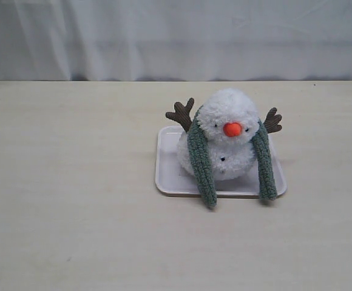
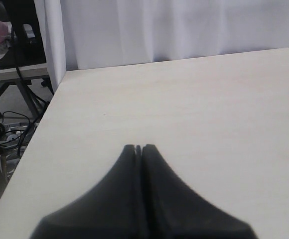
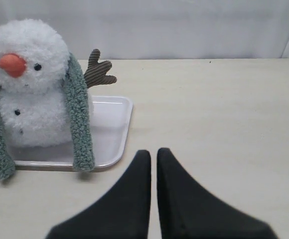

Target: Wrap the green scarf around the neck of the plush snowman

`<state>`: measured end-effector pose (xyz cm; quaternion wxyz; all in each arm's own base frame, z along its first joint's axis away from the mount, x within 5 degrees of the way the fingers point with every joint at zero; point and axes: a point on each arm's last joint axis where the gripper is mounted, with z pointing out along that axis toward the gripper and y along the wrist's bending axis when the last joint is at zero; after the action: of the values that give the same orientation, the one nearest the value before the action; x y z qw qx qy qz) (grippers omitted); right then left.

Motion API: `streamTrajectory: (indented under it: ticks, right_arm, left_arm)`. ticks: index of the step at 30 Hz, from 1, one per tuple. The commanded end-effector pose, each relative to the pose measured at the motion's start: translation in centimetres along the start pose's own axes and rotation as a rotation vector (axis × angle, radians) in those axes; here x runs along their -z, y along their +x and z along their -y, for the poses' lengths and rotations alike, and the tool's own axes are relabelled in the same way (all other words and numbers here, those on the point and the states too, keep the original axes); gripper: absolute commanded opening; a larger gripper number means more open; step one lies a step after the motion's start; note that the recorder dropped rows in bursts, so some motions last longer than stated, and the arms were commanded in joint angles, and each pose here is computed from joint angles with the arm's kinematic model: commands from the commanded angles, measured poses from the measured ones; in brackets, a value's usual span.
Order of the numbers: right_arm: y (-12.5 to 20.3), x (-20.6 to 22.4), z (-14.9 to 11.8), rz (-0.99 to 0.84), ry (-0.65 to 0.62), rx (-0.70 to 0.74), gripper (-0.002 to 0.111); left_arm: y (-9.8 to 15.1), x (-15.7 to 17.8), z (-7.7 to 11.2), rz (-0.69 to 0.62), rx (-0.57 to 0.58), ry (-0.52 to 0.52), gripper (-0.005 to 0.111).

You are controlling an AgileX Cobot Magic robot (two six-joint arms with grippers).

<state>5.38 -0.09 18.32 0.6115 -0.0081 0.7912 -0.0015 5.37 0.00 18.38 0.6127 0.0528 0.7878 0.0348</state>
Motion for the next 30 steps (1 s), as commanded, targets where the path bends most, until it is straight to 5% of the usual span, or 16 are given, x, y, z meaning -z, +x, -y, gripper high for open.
streamTrajectory:
  ticks: [1, 30]
  right_arm:
    - [0.11, 0.01, 0.17, -0.002, 0.029, -0.021, 0.004]
    - [0.15, 0.01, 0.21, -0.007, 0.038, -0.008, 0.004]
  left_arm:
    - [0.0, -0.01, 0.01, 0.01, 0.005, 0.0, 0.0]
    - [0.0, -0.01, 0.01, 0.01, 0.005, 0.0, 0.0]
